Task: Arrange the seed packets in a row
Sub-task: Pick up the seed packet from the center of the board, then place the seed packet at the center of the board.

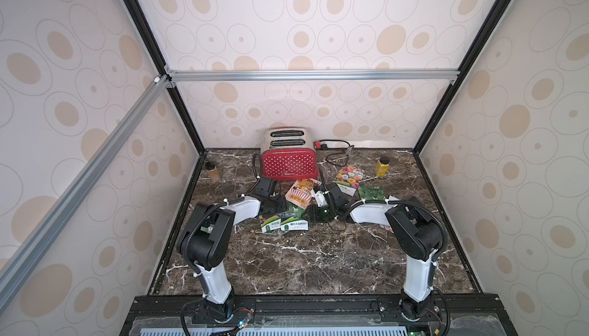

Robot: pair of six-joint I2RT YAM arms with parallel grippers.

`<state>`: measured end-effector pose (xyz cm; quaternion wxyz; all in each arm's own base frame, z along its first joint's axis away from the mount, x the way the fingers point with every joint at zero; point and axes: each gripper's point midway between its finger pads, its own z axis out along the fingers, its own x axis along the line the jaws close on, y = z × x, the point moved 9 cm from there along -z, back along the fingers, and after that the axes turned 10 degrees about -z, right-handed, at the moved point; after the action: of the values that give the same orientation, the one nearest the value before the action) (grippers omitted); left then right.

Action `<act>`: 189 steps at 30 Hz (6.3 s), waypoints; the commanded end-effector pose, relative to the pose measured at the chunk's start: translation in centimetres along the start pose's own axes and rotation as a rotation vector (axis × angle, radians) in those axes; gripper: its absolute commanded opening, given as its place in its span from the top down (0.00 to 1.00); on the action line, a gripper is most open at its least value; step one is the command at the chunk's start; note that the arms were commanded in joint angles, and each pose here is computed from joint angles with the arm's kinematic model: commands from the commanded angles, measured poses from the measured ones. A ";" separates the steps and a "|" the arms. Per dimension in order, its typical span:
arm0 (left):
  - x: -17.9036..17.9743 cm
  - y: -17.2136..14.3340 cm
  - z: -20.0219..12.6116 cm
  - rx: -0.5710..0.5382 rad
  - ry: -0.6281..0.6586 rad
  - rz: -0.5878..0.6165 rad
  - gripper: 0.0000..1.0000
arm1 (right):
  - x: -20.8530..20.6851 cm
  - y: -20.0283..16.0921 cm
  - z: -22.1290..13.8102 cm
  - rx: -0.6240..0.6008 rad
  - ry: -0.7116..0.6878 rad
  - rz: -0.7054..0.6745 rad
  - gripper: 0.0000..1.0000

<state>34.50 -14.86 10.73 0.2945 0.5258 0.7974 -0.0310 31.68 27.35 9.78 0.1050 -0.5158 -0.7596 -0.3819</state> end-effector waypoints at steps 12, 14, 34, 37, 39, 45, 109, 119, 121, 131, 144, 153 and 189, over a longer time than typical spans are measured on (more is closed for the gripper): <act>0.0 -1.3 1.8 0.076 0.016 0.004 0.39 | -1.0 0.1 1.5 0.008 0.001 0.043 0.52; 0.1 -1.4 1.9 0.080 0.018 0.003 0.40 | -0.9 0.2 1.7 0.003 0.009 0.047 0.53; -0.2 -1.3 2.3 0.092 0.050 0.031 0.44 | 1.8 2.7 -1.4 -0.159 0.202 0.010 0.97; -0.1 -1.3 2.4 0.095 0.060 0.034 0.46 | 2.1 3.0 -1.5 -0.186 0.279 0.016 0.92; 0.0 -1.4 2.5 0.100 0.074 0.032 0.48 | 2.2 3.3 -1.3 -0.199 0.335 0.023 0.89; 0.0 -1.3 2.6 0.104 0.090 0.035 0.49 | 2.2 3.6 -0.6 -0.212 0.401 0.045 0.80; -0.1 4.2 -15.1 -0.215 0.035 0.010 0.25 | 9.9 0.4 -10.0 -0.137 0.440 0.086 1.00; 3.8 4.7 -18.2 -0.254 0.072 -0.072 0.23 | 15.0 1.6 -0.9 -0.140 0.582 0.076 1.00; 4.8 4.7 -18.8 -0.261 0.078 -0.093 0.22 | 15.7 1.5 1.9 -0.141 0.590 0.098 1.00; 7.7 4.1 -20.3 -0.235 0.145 -0.148 0.21 | 19.9 -1.9 12.2 -0.085 0.569 0.141 1.00; 7.7 4.0 -20.6 -0.239 0.135 -0.138 0.21 | 17.4 -4.0 14.9 -0.064 0.454 0.242 1.00; 7.7 3.8 -20.9 -0.248 0.125 -0.136 0.20 | 16.6 -4.4 16.2 -0.033 0.423 0.258 1.00; 7.9 2.9 -20.5 -0.238 0.091 -0.142 0.21 | 15.8 -3.8 15.1 -0.004 0.201 0.193 0.58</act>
<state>26.12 0.19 24.05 0.3098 0.4284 0.8467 0.0604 24.70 49.61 7.72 0.2569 -0.5095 -0.6682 -0.4775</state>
